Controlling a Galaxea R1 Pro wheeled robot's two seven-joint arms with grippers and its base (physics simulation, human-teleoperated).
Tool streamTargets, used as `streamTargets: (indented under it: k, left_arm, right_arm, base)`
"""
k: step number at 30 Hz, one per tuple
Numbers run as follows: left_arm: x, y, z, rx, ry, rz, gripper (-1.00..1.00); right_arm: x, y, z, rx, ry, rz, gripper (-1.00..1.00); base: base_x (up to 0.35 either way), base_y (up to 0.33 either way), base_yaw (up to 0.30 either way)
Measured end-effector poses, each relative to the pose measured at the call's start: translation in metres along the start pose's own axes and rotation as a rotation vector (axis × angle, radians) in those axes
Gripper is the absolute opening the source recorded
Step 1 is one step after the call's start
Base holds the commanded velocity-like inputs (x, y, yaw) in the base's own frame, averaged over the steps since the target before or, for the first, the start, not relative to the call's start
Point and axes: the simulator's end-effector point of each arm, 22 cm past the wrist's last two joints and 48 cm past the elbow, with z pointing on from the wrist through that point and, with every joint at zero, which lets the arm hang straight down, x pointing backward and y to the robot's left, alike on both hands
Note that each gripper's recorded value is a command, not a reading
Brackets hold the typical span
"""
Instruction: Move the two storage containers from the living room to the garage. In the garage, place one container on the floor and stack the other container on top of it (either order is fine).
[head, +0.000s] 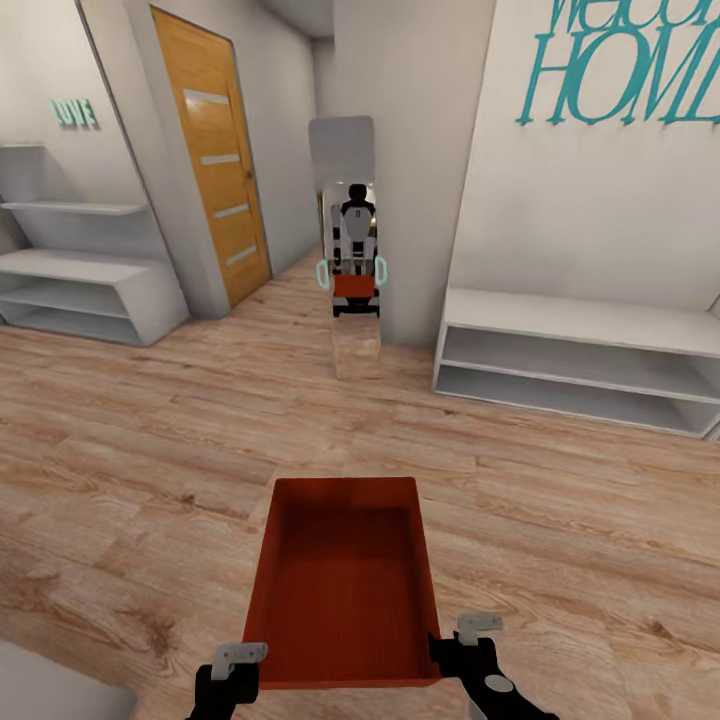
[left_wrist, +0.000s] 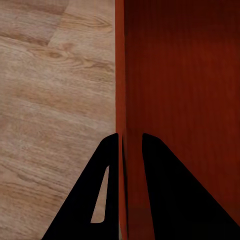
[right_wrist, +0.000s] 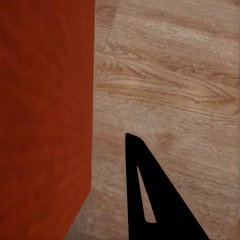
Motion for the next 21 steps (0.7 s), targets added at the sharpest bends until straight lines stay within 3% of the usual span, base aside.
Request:
streamTargets:
  k: [21]
  left_arm:
    - [-0.0002, 0.0000, 0.0000, 0.000, 0.000, 0.000, -1.00]
  right_arm:
    - [0.0000, 0.0000, 0.0000, 0.000, 0.000, 0.000, -1.00]
  base:
    - [0.347, 0.000, 0.034]
